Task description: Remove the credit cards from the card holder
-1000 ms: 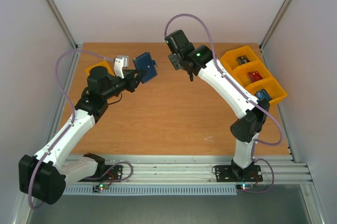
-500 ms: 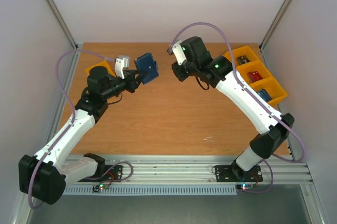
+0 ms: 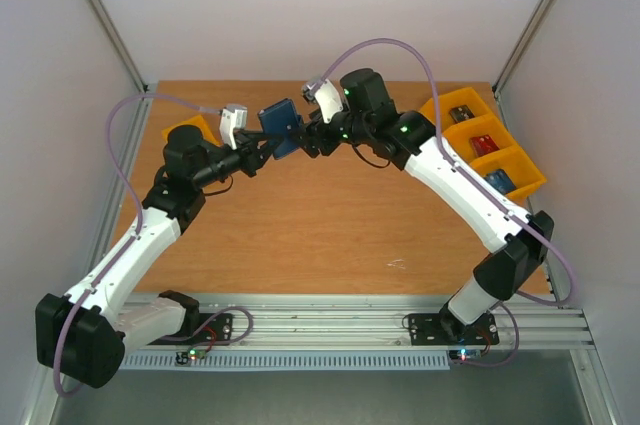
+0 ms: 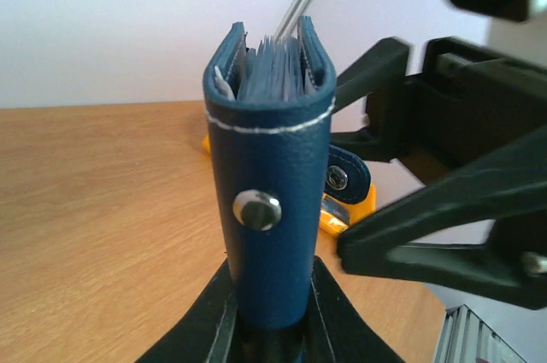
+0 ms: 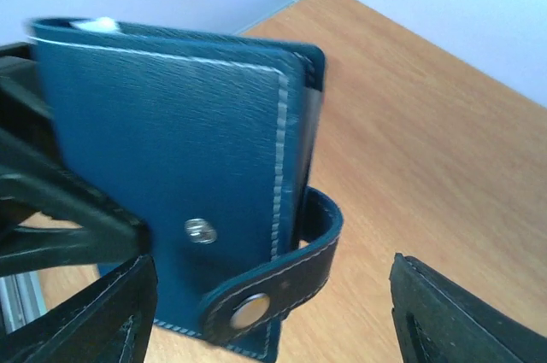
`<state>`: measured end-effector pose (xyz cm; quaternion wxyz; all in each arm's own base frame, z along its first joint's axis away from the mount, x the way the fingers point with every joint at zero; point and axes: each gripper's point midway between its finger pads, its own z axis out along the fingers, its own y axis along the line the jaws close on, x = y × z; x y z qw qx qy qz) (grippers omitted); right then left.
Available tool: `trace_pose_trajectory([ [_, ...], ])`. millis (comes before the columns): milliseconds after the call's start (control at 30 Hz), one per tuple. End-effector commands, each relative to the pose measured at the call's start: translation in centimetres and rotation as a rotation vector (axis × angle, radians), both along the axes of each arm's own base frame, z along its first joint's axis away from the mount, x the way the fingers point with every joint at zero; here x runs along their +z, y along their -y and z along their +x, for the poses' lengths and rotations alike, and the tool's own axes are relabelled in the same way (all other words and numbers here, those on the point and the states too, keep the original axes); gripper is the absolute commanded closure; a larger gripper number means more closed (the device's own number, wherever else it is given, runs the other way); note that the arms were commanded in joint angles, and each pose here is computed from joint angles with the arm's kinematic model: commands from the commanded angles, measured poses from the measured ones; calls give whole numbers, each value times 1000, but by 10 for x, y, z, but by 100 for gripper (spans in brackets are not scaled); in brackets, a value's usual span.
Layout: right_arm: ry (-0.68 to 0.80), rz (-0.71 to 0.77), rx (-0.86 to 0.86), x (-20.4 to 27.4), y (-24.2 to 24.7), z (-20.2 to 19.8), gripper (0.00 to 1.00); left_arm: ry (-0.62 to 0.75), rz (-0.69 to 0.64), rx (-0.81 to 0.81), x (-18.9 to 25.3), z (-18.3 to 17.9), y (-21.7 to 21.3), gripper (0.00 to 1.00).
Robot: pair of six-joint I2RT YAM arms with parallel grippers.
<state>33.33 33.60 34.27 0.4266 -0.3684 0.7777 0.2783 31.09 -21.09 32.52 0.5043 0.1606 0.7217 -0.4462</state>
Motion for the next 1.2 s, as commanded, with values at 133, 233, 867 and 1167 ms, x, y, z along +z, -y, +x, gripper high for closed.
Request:
trace_pose_trajectory([
  [133, -80, 132, -58, 11, 21, 25, 36, 180, -67, -120, 38, -25, 8, 100],
  [233, -56, 128, -13, 16, 23, 18, 38, 199, -68, -164, 39, -31, 12, 100],
  [867, -179, 167, 421, 26, 13, -56, 22, 260, -87, -288, 52, -50, 20, 100],
  [1167, -198, 227, 534, 39, -1, -74, 21, 281, -80, -367, 53, -58, 26, 100],
])
